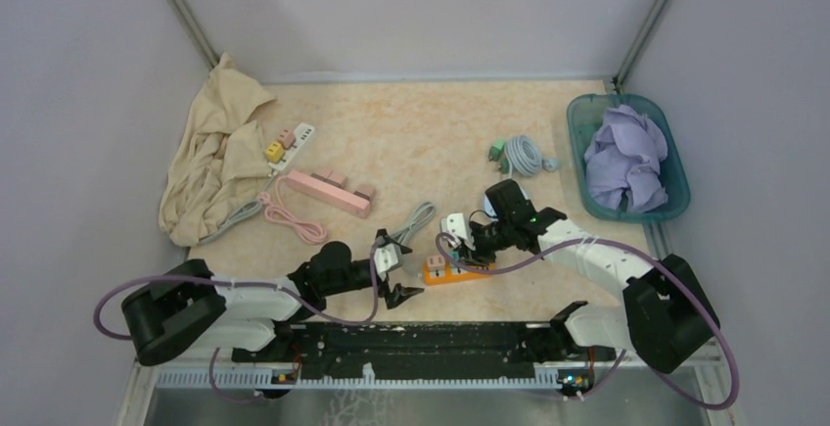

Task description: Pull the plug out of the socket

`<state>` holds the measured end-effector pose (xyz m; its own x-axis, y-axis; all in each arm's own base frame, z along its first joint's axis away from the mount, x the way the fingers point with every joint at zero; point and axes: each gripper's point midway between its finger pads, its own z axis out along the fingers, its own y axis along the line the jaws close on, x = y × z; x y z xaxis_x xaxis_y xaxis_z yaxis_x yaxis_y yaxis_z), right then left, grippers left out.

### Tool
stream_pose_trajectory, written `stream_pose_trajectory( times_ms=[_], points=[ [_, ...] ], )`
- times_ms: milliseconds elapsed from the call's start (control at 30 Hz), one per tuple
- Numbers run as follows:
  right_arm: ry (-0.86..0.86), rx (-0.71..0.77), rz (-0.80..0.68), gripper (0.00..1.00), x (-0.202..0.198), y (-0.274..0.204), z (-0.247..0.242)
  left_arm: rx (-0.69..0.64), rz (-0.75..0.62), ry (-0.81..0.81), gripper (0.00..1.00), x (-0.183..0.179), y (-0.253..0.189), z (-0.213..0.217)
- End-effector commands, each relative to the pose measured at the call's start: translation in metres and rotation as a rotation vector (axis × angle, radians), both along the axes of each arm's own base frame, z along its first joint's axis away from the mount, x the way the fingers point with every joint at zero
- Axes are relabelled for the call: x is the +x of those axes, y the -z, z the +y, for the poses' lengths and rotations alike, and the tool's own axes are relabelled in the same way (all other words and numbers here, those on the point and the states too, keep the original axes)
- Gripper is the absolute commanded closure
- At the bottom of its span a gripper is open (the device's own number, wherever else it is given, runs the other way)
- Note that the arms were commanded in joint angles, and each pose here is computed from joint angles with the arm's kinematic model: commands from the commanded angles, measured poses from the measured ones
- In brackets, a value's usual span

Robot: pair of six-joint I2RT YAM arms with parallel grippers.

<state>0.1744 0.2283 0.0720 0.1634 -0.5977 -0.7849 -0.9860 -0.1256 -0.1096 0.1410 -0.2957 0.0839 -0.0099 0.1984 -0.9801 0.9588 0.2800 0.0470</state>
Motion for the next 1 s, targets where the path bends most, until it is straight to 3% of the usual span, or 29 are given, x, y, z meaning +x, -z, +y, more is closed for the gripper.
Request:
stream_pose_trajectory(
  times_ms=[0,100,300,500,633,967],
  points=[
    [-0.021,0.036,-0.053,0.73,0.009,-0.019,0.011,-0.02,-0.096,0.057,0.0,0.009,-0.015,-0.023],
    [-0.026,0.038,-0.049,0.84,0.008,-0.02,0.012,-0.006,-0.118,0.076,0.0,0.015,-0.011,-0.033],
    [-0.04,0.041,-0.047,0.89,0.005,-0.02,0.012,-0.026,-0.125,0.102,0.05,0.019,-0.009,-0.048],
    [-0.045,0.042,-0.041,0.91,0.004,-0.02,0.012,-0.05,-0.109,0.092,0.14,0.021,-0.007,-0.052],
    [-0.046,0.042,-0.035,0.92,0.003,-0.02,0.012,-0.051,-0.087,0.093,0.27,0.022,-0.003,-0.056],
    [-0.046,0.041,-0.028,0.92,0.003,-0.019,0.012,-0.056,-0.08,0.084,0.39,0.027,-0.004,-0.063]
  ],
)
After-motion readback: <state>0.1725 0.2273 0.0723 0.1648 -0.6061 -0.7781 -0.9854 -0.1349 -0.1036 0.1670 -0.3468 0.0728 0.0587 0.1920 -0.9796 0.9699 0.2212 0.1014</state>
